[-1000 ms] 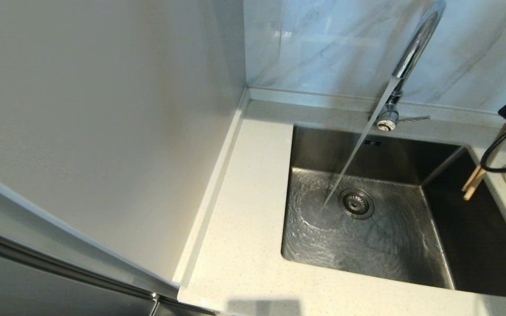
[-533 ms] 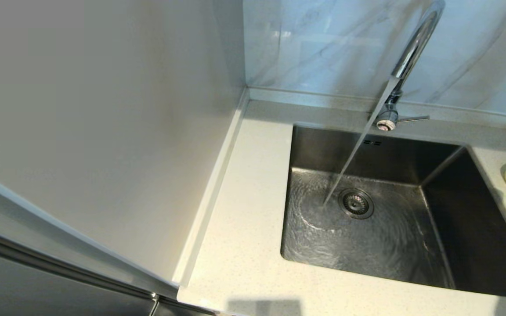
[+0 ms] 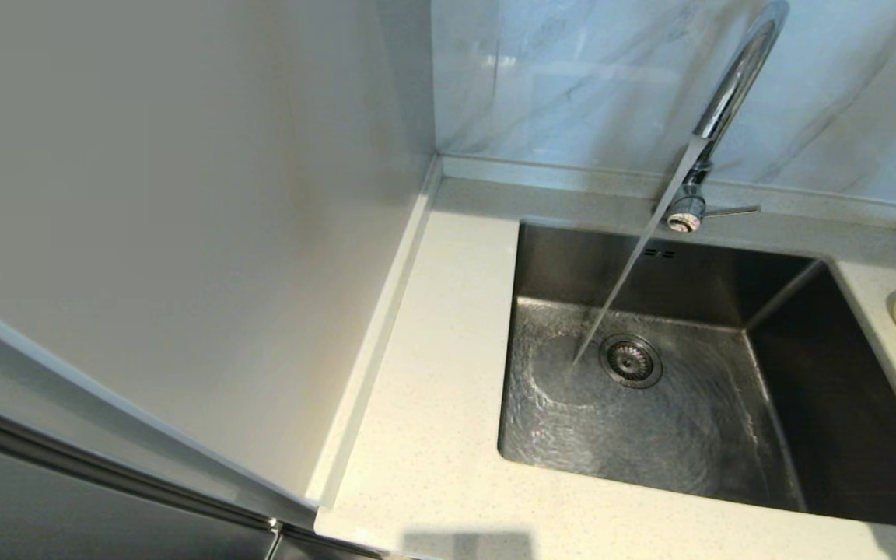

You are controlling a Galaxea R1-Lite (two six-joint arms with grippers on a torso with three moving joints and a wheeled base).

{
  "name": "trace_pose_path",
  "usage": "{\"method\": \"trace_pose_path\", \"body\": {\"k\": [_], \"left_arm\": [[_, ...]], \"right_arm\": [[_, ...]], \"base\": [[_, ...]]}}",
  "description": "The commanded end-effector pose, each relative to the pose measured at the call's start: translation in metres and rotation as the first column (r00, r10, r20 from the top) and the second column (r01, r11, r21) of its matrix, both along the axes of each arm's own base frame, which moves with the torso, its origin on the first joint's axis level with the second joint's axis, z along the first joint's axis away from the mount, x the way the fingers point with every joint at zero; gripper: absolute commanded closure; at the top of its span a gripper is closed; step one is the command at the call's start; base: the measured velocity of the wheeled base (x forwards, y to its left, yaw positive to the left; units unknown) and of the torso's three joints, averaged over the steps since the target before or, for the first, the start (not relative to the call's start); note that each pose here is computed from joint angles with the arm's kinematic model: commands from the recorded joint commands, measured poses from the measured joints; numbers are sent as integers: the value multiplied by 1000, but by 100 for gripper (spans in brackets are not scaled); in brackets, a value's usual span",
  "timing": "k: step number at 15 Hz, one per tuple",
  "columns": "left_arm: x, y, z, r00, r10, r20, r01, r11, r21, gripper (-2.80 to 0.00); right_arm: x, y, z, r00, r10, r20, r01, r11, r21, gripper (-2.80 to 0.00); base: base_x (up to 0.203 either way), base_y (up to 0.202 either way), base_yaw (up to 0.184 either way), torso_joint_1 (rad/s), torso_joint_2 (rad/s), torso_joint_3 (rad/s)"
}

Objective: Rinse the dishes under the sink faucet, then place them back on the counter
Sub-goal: Place the chopsticks on the table

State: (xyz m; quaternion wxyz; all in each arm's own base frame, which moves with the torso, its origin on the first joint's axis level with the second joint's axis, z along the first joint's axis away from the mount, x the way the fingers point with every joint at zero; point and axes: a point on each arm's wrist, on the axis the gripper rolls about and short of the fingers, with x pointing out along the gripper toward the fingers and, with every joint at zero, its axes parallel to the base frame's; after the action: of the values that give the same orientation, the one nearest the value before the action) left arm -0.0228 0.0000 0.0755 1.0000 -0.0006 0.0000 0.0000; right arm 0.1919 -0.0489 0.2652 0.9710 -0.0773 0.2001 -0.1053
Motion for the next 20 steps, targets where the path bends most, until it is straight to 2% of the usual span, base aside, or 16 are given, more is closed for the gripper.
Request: {"method": "trace_pose_path", "body": {"k": [1, 2, 4, 6, 7, 8, 10, 11, 15, 20], "left_arm": [[0, 0, 0, 1000, 0, 1, 0, 1000, 0, 0], [0, 0, 0, 1000, 0, 0, 0, 1000, 0, 0], [0, 0, 0, 1000, 0, 0, 0, 1000, 0, 0], [0, 0, 0, 1000, 0, -1, 0, 1000, 0, 0], [0, 0, 0, 1000, 0, 0, 0, 1000, 0, 0], [0, 0, 0, 1000, 0, 0, 0, 1000, 1, 0], [0, 0, 0, 1000, 0, 0, 0, 1000, 0, 0], [0, 0, 0, 1000, 0, 1, 0, 1000, 0, 0], [0, 0, 0, 1000, 0, 0, 0, 1000, 1, 0], [0, 0, 0, 1000, 0, 0, 0, 1000, 0, 0]], "right_arm": [[4, -3, -11, 1000, -1, -29, 1, 1000, -2, 0], [5, -7, -9, 1000, -18, -5, 18, 1000, -6, 0], [3, -21, -10, 995, -97, -11, 97, 995, -15, 0], [9, -35, -19, 978, -193, -76, 185, 978, -99, 0], [14, -48, -24, 965, -241, -99, 230, 967, -111, 0], [16, -66, -28, 948, -304, -94, 293, 949, -118, 0], [24, -101, -43, 931, -360, -59, 353, 929, -111, 0], [25, -113, -55, 935, -351, -43, 345, 932, -109, 0], [4, -134, -89, 940, -321, -116, 300, 938, -172, 0], [-16, -132, -111, 926, -305, -224, 259, 942, -213, 0]], "base": [[0, 0, 0, 0, 0, 0], [0, 0, 0, 0, 0, 0], [0, 0, 0, 0, 0, 0], [0, 0, 0, 0, 0, 0], [0, 0, 0, 0, 0, 0], [0, 0, 0, 0, 0, 0], [0, 0, 0, 0, 0, 0], [0, 0, 0, 0, 0, 0], [0, 0, 0, 0, 0, 0], [0, 0, 0, 0, 0, 0]]}}
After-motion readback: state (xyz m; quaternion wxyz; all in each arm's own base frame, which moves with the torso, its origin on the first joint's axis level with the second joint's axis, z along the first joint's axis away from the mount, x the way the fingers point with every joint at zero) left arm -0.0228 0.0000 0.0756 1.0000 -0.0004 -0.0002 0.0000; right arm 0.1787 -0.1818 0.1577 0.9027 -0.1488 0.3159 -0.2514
